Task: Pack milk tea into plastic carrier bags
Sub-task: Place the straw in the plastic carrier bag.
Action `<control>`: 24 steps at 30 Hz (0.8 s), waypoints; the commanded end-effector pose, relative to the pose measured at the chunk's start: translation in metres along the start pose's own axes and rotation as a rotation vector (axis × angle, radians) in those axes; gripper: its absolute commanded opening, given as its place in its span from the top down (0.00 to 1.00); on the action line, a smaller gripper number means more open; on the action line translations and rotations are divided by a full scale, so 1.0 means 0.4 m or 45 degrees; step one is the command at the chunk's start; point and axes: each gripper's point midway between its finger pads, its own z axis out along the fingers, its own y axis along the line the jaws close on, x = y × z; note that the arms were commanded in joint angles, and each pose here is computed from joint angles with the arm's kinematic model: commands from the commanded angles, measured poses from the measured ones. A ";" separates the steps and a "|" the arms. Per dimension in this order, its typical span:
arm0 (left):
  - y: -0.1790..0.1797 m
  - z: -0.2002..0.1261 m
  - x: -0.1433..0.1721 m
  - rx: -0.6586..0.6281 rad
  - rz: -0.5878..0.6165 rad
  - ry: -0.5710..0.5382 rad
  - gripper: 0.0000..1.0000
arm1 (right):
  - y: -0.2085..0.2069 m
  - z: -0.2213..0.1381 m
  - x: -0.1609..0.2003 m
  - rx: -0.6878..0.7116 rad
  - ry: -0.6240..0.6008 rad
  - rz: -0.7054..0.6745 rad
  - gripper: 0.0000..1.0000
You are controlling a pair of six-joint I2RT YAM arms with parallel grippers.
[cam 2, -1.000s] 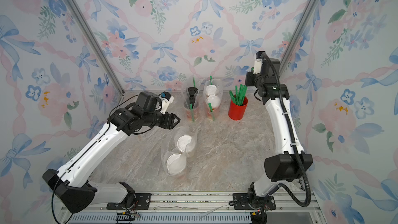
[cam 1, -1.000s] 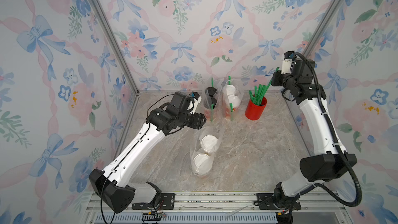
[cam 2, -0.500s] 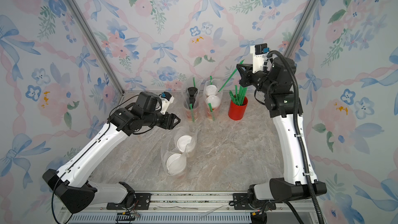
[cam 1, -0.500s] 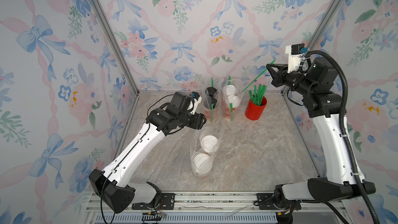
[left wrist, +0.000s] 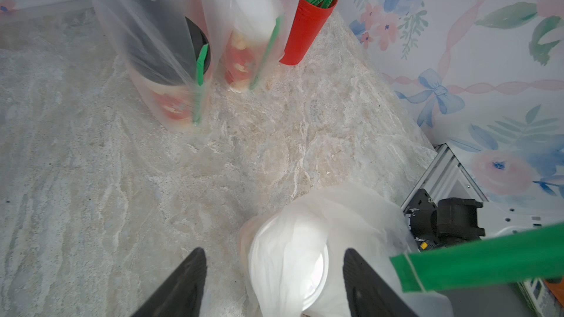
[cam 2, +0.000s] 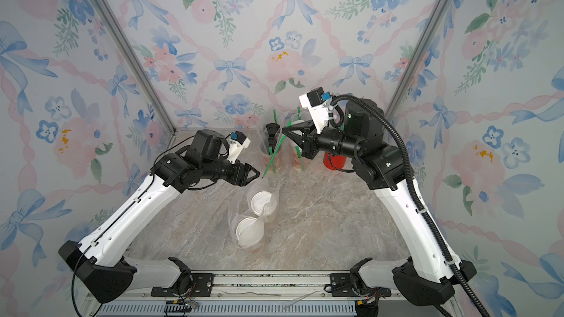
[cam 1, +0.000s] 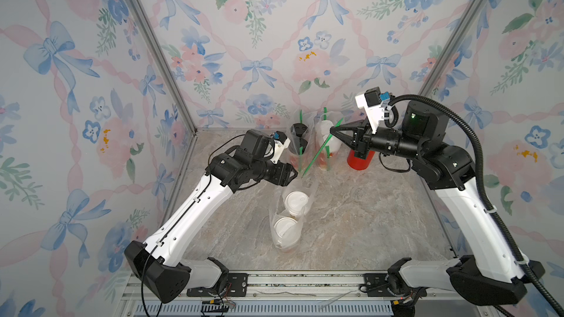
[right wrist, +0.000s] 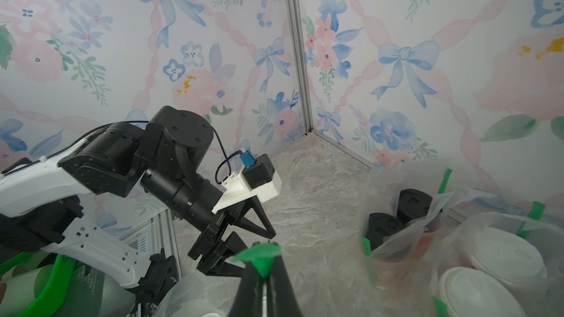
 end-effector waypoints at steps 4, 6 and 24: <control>-0.047 -0.043 0.037 0.126 0.171 -0.013 0.21 | 0.028 0.015 0.078 -0.024 0.113 0.071 0.94; -0.044 -0.030 0.054 0.132 0.186 0.014 0.20 | 0.022 0.026 0.096 -0.011 0.141 0.069 0.94; 0.023 0.092 0.022 -0.014 0.143 0.089 0.82 | -0.063 0.145 0.157 0.117 0.123 0.078 0.93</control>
